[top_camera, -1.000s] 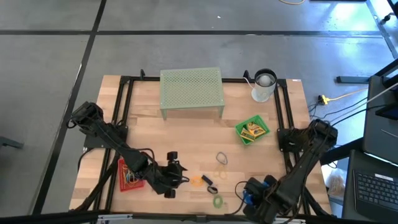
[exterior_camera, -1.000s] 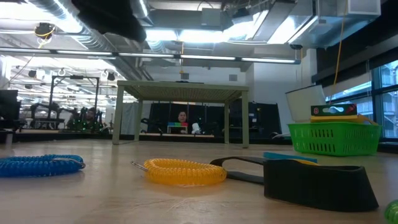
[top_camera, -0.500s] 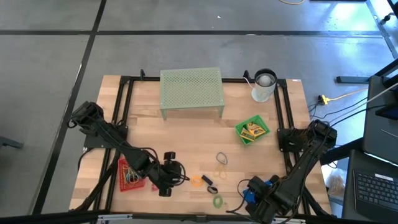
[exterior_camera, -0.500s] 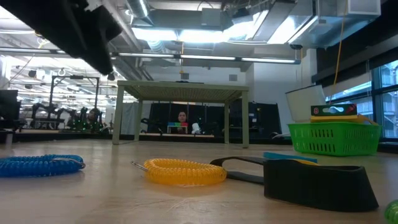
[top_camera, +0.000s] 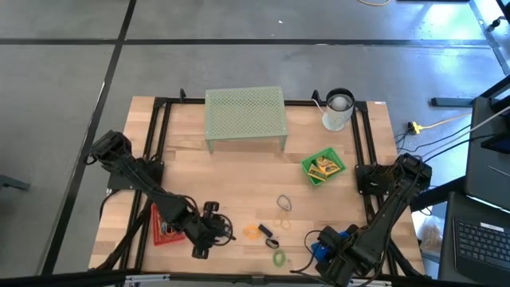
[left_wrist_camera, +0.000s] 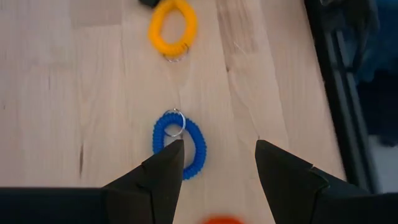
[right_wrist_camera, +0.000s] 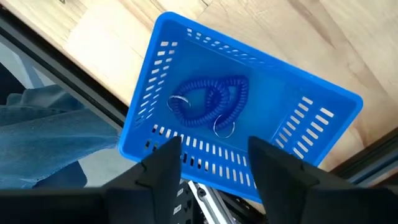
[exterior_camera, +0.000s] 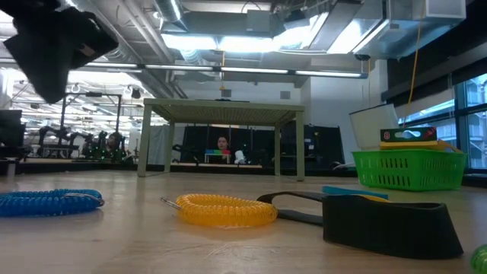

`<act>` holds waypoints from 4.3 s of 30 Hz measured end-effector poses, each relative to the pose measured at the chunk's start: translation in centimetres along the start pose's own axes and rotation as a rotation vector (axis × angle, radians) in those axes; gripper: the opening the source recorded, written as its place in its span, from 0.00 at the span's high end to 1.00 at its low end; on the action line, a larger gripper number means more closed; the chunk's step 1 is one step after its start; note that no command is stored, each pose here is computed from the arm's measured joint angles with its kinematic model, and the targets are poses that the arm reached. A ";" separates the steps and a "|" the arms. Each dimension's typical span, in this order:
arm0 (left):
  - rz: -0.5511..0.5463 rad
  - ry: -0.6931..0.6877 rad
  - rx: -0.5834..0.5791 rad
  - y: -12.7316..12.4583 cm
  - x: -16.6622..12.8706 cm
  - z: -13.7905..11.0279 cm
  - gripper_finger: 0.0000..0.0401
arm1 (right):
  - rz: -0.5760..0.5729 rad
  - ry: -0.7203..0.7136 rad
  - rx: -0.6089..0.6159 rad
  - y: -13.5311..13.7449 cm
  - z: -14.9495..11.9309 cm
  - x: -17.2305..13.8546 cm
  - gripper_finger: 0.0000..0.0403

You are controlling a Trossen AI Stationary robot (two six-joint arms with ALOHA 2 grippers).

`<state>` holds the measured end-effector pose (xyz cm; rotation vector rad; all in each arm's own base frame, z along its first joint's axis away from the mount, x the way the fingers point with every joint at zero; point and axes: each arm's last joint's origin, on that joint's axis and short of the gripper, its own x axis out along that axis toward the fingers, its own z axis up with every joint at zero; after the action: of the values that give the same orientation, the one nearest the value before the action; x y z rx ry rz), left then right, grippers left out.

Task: Pick & Place Office Desk Supplies
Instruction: Put the blue spring rubber band into the blue bin

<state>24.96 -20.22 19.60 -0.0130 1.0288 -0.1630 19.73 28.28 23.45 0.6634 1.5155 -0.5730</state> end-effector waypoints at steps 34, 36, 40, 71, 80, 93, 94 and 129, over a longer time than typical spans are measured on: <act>0.083 0.104 0.102 0.6 7.8 -3.0 0.90 | 0.013 -0.081 -0.052 0.1 0.3 0.0 0.56; 0.086 0.101 0.105 0.7 7.8 -2.9 0.96 | 0.013 -0.081 -0.053 0.1 0.2 0.0 0.56; 0.082 0.087 0.138 0.7 7.3 -2.4 0.96 | 0.013 -0.082 -0.068 0.1 0.3 0.0 0.56; 0.169 -0.782 0.168 -0.8 -2.7 7.6 0.96 | 0.039 -0.990 -0.727 4.0 4.2 -1.9 0.56; 0.091 -0.777 0.152 -1.0 -2.7 7.6 0.96 | -0.041 -1.122 -0.839 5.4 7.6 -3.0 0.56; 0.075 -0.774 0.153 -0.9 -2.7 7.6 0.96 | 0.001 -1.075 -0.893 5.8 9.5 -3.3 0.56; 0.077 -0.774 0.153 -0.8 -2.6 7.7 0.96 | 0.011 -1.082 -0.890 5.9 9.5 -3.3 0.56; 0.105 -0.776 0.005 -0.1 -2.5 7.8 0.85 | 0.182 -1.078 -0.858 6.8 9.3 -3.9 0.97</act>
<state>30.32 -20.51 25.72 -0.0160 0.2531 -0.0526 31.18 26.23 27.12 -0.2009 0.5426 -0.0427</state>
